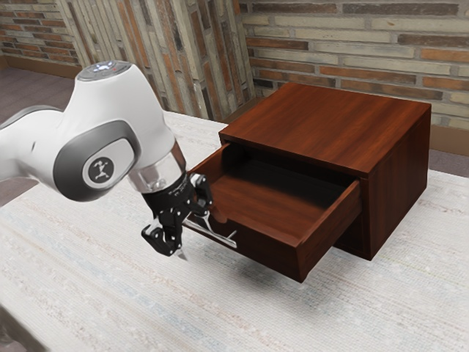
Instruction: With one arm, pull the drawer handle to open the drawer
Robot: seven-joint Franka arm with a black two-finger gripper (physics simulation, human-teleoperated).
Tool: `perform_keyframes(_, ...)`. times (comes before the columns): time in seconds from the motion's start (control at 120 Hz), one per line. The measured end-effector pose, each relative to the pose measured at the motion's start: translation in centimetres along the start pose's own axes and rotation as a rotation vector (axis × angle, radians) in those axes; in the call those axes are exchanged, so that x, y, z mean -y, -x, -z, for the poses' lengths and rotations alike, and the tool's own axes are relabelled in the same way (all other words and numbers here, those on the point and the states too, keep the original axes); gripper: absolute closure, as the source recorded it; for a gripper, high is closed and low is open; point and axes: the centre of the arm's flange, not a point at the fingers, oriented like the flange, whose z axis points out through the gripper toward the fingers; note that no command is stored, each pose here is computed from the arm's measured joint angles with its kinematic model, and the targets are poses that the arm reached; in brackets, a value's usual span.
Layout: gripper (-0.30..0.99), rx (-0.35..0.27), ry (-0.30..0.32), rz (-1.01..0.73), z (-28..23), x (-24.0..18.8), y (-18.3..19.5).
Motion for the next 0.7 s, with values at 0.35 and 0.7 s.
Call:
perform_keyframes(0.35, 0.27, 0.000, 0.009, 0.000, 0.6, 0.1, -0.1)
perform_keyframes(0.7, 0.25, 0.001, 0.038, -0.007, 2.6, -0.2, 0.3)
